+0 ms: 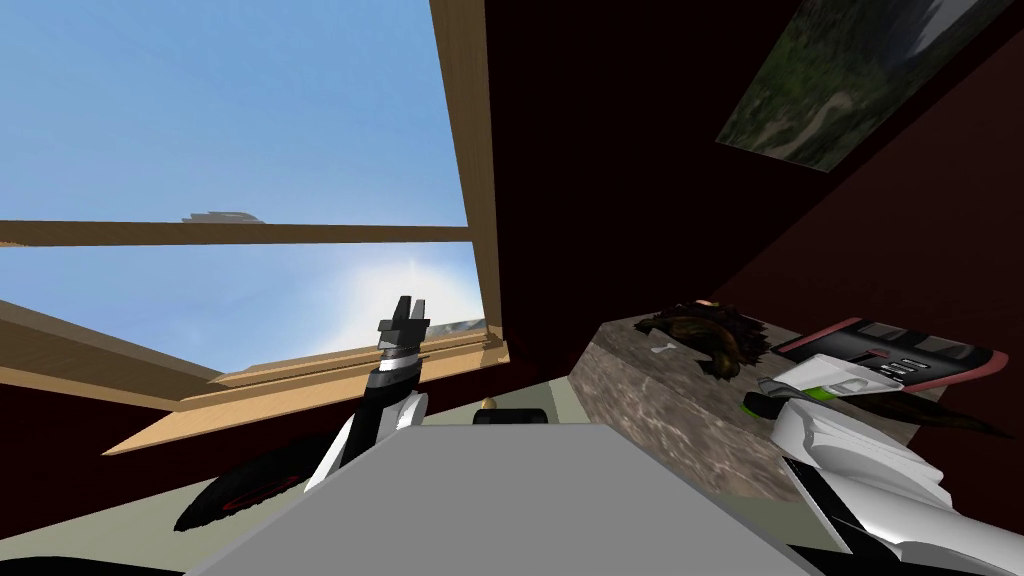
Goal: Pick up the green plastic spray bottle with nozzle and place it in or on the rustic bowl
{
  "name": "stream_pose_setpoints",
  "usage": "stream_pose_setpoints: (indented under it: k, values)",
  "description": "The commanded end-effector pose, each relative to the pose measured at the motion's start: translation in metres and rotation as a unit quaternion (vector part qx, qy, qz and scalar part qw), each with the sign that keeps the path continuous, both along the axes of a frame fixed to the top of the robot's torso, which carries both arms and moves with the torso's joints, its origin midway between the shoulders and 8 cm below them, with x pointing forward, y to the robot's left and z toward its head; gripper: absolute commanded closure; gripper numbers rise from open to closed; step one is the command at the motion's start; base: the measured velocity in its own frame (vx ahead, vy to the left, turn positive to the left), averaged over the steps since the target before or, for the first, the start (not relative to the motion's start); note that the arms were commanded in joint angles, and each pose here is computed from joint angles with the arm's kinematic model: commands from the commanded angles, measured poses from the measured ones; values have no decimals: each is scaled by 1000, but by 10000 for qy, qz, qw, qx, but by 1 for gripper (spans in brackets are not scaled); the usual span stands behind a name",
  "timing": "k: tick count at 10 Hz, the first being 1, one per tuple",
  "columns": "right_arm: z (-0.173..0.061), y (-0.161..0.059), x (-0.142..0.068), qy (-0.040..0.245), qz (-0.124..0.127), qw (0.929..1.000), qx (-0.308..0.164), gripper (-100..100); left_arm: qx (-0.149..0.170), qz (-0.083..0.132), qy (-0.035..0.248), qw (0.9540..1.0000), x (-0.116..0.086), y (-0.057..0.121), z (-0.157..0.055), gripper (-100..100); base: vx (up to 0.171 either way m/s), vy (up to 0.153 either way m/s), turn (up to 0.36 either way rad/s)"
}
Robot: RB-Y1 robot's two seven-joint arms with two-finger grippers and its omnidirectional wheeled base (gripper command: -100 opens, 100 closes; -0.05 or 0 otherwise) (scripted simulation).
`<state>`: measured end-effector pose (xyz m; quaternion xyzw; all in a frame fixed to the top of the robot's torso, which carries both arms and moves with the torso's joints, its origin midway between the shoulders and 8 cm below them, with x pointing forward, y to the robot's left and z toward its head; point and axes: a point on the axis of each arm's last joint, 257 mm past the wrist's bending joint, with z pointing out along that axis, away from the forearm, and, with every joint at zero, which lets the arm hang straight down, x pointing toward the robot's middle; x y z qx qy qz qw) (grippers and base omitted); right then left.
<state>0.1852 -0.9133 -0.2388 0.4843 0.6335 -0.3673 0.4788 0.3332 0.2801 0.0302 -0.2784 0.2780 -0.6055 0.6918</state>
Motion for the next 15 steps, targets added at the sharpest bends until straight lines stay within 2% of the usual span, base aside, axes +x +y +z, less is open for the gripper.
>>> stream_pose_setpoints:
  k: [1,2,6,7,8,9,10,13,14,15]
  values:
    - [0,0,0,0,0,10000,0,-100,0,0,0,10000,0,0,0,0,8,-64,13]
    - [0,0,0,-2,-3,10000,-2,100,0,0,1,10000,0,0,0,0,1,-8,1]
    - [0,0,0,0,-8,10000,-6,100,-1,0,0,10000,0,0,0,0,0,0,0]
    - [0,0,0,-1,-10,10000,-5,0,-1,0,0,10000,0,0,0,0,0,0,0]
    - [0,0,0,-1,-10,10000,-5,100,-1,0,0,10000,0,0,0,0,0,0,0]
    - [0,0,-1,-1,-12,10000,-5,0,-1,0,0,10000,0,0,0,0,0,0,0]
    - [4,1,12,-210,2,9998,49,100,-1,0,0,10000,0,0,0,0,-40,98,-57]
    - [-2,6,22,-494,-40,9986,202,100,-3,-1,-1,10000,0,0,0,0,-32,196,-63]
    - [-2,6,22,-494,-40,9986,202,100,-3,-1,-1,10000,0,0,0,0,-27,129,-37]
    - [0,3,21,-720,-187,9969,265,100,-2,-1,-1,10000,0,0,0,0,-85,93,-186]
